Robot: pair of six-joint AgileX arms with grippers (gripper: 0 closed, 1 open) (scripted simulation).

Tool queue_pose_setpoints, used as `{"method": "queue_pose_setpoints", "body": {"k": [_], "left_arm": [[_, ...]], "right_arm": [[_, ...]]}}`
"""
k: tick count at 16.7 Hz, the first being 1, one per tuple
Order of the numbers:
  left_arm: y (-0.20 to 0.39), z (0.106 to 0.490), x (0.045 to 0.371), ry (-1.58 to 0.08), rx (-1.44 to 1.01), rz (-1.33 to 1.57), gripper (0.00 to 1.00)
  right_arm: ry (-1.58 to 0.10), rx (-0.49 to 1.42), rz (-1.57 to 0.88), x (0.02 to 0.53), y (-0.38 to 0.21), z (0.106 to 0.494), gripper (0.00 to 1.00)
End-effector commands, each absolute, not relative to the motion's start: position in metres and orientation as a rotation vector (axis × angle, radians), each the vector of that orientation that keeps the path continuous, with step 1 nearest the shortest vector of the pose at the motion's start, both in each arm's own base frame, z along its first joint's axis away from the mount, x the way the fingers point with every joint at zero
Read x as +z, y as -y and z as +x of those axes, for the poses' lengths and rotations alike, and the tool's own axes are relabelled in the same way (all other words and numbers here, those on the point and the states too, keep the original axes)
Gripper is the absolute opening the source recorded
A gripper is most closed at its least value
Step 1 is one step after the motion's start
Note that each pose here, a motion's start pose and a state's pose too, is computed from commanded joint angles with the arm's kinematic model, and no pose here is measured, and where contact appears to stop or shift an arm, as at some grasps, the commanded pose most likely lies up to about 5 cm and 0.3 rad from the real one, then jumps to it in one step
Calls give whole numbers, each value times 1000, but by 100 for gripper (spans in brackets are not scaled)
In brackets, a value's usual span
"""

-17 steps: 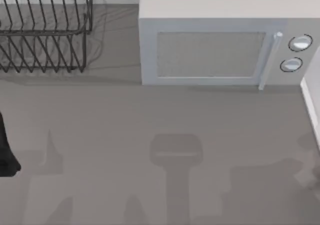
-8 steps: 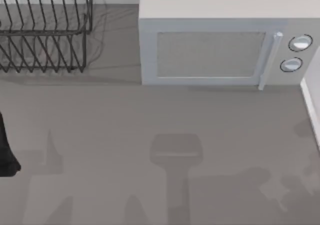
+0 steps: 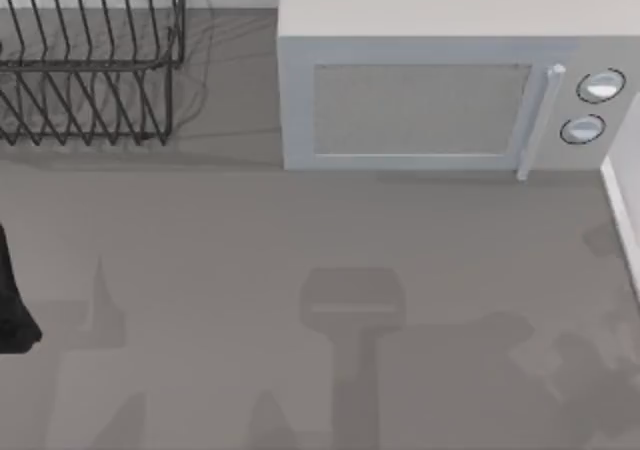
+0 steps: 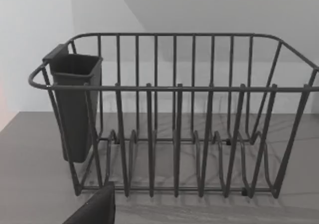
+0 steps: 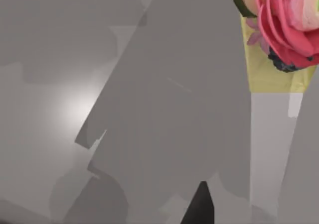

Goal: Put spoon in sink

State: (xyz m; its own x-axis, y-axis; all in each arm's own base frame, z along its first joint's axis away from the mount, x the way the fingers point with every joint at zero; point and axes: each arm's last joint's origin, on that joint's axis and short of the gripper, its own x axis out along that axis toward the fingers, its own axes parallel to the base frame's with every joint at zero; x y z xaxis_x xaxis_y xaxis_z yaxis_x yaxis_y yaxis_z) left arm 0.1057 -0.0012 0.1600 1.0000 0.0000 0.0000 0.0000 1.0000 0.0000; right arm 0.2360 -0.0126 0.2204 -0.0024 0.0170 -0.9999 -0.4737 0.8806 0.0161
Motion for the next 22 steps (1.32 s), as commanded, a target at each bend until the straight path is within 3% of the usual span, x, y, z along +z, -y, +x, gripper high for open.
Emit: {"method": "queue_pose_setpoints", "body": {"k": [8, 13, 17, 22], "left_arm": [[1, 106, 160, 0, 0, 0, 100], [1, 106, 160, 0, 0, 0, 100], [1, 106, 160, 0, 0, 0, 100], [1, 106, 160, 0, 0, 0, 100]], "right_arm": [[-1589, 436, -385, 248, 27, 364, 0], [-1585, 432, -385, 238, 43, 444, 0], [-1556, 411, -384, 221, 55, 481, 0], [-1513, 384, -385, 205, 64, 498, 0]]}}
